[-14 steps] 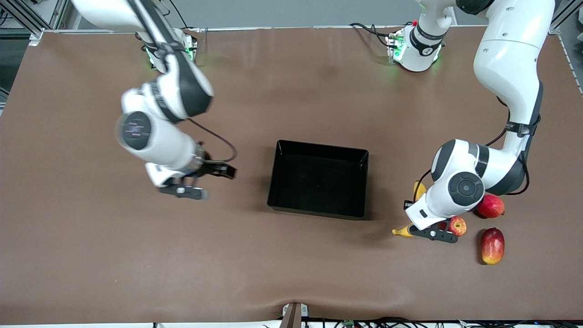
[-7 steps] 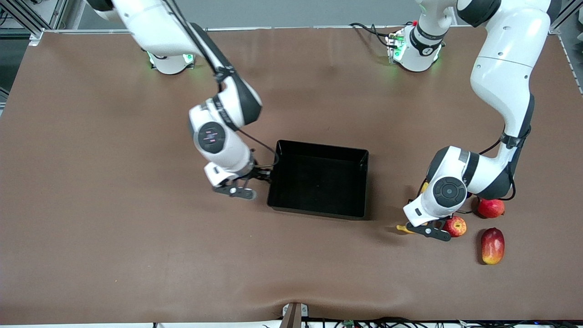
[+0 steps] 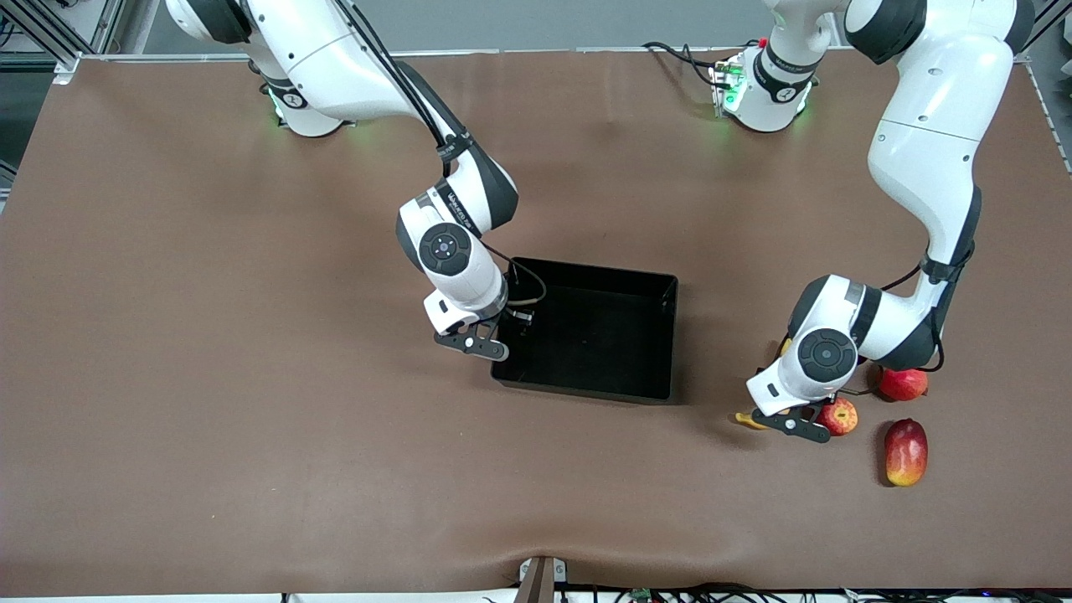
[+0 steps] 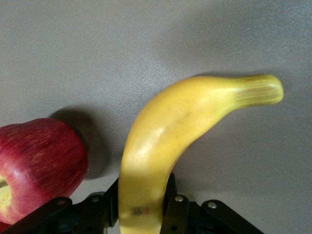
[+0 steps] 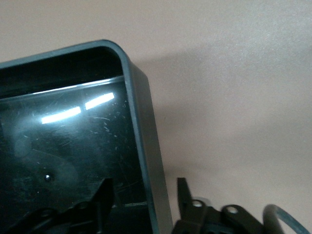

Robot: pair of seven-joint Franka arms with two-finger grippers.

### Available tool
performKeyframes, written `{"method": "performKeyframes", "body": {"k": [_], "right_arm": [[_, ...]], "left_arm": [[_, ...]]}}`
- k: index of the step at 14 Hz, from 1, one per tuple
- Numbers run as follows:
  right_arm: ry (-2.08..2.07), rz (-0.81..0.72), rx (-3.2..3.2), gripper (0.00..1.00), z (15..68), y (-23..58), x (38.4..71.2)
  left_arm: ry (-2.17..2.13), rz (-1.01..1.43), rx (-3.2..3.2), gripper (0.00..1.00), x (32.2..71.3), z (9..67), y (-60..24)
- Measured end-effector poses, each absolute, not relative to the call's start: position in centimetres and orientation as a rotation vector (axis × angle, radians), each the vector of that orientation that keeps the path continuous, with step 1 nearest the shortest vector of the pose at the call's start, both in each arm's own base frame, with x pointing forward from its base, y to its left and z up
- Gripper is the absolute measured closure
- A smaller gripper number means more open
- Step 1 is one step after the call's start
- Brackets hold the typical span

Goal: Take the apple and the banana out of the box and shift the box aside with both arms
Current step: 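Drag the tray with the right gripper while the left gripper lowers the banana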

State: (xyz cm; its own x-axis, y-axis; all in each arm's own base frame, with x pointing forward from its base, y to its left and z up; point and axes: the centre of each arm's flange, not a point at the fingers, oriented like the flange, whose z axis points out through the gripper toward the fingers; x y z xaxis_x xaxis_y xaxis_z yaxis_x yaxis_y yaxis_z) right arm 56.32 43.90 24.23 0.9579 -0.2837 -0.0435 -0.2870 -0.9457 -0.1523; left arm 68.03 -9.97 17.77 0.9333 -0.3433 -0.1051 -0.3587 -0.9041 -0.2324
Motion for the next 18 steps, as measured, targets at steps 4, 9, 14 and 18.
{"method": "performKeyframes", "body": {"k": [4, 9, 14, 18], "right_arm": [[0.438, 0.02, -2.949, 0.86, 24.7, 43.7, 56.8], [0.474, 0.082, -2.972, 0.94, 27.6, 42.3, 58.7], [0.477, 0.132, -2.975, 0.94, 35.6, 35.4, 61.8], [0.369, 0.235, -2.996, 0.94, 40.0, 22.2, 65.1]], "left_arm": [[0.513, 0.068, -2.849, 0.55, 68.3, 17.9, -9.7], [0.428, -0.031, -2.883, 0.04, 69.1, 24.1, -12.9], [0.279, -0.13, -2.954, 0.0, 68.4, 37.7, -13.9], [0.173, -0.196, -3.006, 0.0, 67.8, 44.6, -12.7]]}}
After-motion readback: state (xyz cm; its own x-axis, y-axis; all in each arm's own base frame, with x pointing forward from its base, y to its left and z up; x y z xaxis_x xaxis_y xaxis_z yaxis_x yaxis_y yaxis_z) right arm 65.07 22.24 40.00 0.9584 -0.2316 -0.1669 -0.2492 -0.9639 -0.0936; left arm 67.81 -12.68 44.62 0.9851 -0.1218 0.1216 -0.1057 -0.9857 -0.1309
